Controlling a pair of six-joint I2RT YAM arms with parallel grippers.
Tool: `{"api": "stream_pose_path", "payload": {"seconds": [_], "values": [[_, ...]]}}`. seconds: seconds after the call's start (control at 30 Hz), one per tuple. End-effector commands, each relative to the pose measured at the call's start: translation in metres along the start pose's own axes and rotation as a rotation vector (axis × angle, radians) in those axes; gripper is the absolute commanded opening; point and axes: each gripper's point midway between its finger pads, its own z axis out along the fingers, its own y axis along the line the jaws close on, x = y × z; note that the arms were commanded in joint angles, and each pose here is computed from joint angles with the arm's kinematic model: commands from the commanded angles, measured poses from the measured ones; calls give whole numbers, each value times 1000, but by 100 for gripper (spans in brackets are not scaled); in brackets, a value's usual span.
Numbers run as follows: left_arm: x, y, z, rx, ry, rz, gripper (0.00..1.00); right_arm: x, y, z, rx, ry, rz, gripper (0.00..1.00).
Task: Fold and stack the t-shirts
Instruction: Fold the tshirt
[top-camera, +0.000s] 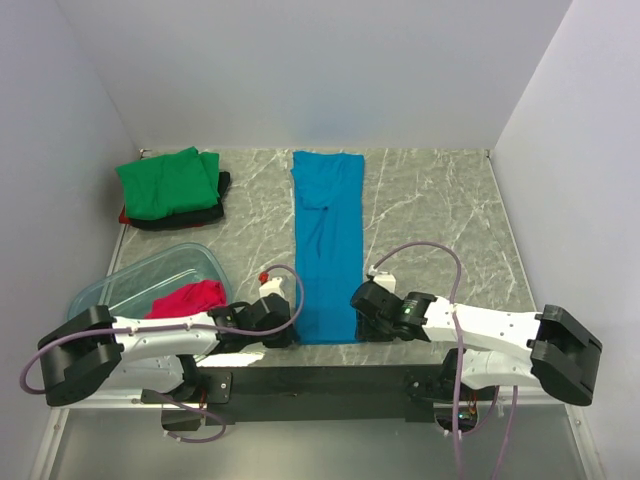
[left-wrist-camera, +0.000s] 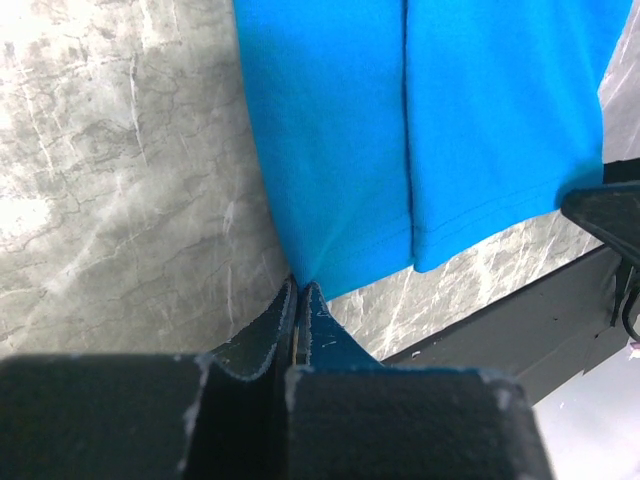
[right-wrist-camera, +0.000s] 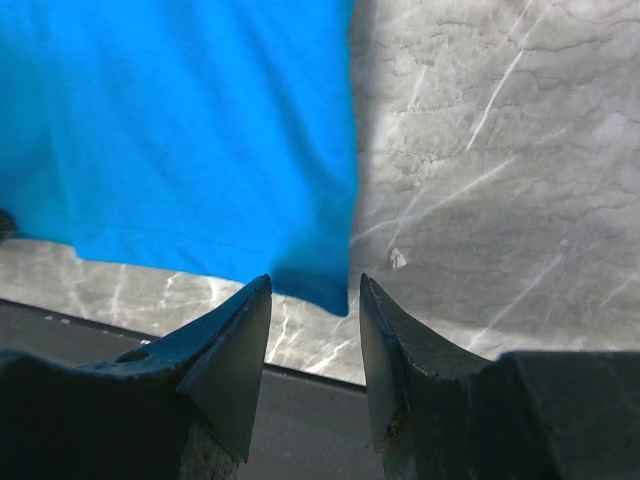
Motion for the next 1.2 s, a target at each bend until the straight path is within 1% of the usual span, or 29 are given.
{"api": "stream_pose_path", "payload": {"seconds": [0.0,0.1,0.13,0.17,0.27,0.3,0.47,0.5,0.63,0.77,0.83,0.93,1.07,1.17], "values": [[4,6,-3,-9,3,-5,0,-6,5,5,-20,-22,13,48],[4,5,-3,0,1,-3,0,-1,5,11,-35,-5,13,47],[4,5,-3,1,2,-2,0,-1,7,12,-45,-1,11,45],[5,5,-3,5,3,-1,0,2,5,14,-43,10,4,35],[9,7,-3,11,16,2,0,7,4,14,-44,33,-21,11],[11,7,-3,13,20,4,0,9,2,13,-41,38,-26,0],[19,4,-11,61,39,29,0,16,-1,2,-67,71,-45,0],[17,-3,-15,98,30,28,0,19,1,-1,-80,81,-53,0],[25,-19,-24,189,59,36,0,36,8,-8,-131,148,-88,0],[35,-21,-28,173,91,47,0,49,16,-15,-141,186,-105,0],[35,-24,-31,183,85,40,0,48,22,-21,-156,173,-106,0],[23,-31,-36,206,33,-3,0,38,28,-31,-179,135,-91,0],[2,-44,-42,222,-48,-12,0,17,32,-31,-160,70,-98,0],[-11,-50,-39,226,-89,-5,0,-2,33,-28,-128,33,-104,0]]}}
